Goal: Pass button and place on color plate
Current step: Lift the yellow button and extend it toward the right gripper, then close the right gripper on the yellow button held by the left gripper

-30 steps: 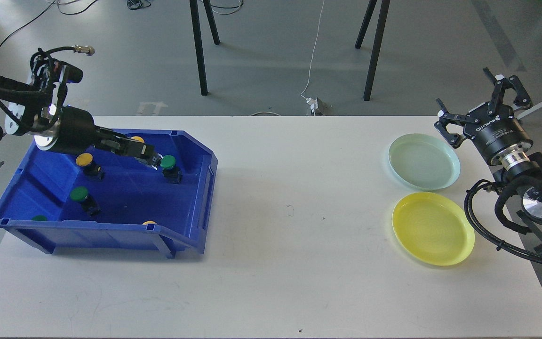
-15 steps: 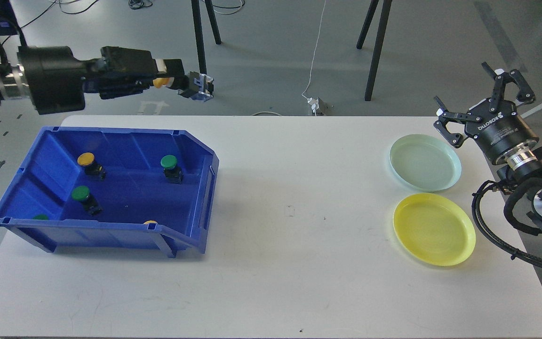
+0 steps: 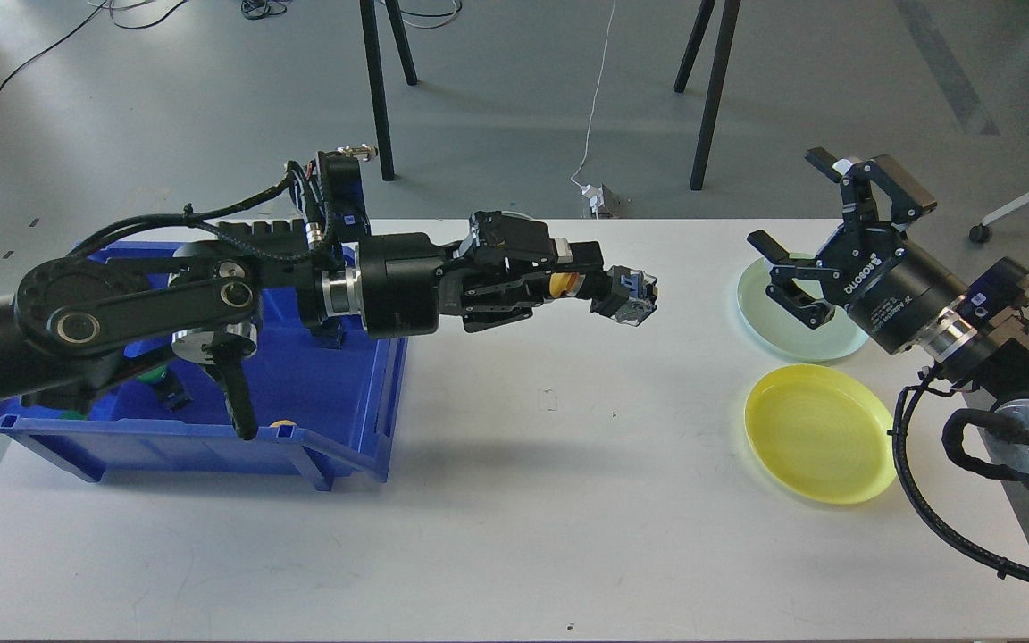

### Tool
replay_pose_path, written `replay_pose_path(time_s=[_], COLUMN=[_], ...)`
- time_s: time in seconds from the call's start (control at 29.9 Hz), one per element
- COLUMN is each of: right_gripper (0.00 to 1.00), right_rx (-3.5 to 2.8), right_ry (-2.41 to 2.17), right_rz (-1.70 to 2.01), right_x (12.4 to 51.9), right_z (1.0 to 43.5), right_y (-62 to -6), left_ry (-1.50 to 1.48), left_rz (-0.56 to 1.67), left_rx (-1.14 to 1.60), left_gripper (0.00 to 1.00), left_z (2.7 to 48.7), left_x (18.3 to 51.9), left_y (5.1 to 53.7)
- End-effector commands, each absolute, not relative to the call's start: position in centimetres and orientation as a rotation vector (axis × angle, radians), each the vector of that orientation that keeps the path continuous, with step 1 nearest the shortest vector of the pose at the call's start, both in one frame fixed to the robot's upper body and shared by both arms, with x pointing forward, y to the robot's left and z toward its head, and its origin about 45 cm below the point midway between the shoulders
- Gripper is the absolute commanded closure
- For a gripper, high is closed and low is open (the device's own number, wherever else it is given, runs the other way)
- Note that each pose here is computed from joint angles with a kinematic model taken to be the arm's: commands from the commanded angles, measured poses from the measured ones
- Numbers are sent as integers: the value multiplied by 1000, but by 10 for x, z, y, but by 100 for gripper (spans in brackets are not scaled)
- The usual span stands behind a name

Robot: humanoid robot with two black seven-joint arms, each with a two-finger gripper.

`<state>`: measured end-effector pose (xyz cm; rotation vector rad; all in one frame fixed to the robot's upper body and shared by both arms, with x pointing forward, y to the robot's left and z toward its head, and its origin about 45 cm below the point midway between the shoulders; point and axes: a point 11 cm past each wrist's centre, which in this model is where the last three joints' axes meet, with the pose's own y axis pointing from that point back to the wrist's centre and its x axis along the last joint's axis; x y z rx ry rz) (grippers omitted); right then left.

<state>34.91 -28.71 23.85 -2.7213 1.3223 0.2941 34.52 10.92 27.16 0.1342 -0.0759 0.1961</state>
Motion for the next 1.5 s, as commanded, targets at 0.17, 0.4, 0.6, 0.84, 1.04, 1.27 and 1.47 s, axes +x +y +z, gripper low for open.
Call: replay_pose_path(time_s=[0.17, 0.4, 0.6, 0.84, 1.04, 1.27, 1.47], right_gripper=[1, 1, 1, 1, 1, 2, 3], right_rx=[-2842, -2700, -2716, -2749, -2756, -2774, -2774], right_ry=[1076, 976, 905, 851, 830, 817, 813], right_rz=[331, 261, 244, 275, 285, 315, 322], right_x=[328, 329, 329, 323, 322, 317, 316], right_z=[231, 251, 259, 251, 250, 243, 242], right_y=[-246, -228, -223, -213, -208, -204, -202], left_ry=[-24, -23, -24, -24, -24, -24, -23], left_rz=[248, 246, 249, 249, 250, 251, 247], left_rx=[74, 71, 70, 70, 70, 68, 67], left_gripper=[90, 90, 90, 90, 90, 90, 90], left_z=[278, 278, 278, 278, 278, 279, 278], left_x=[357, 356, 356, 356, 357, 357, 356], left_y=[107, 105, 104, 104, 104, 104, 102])
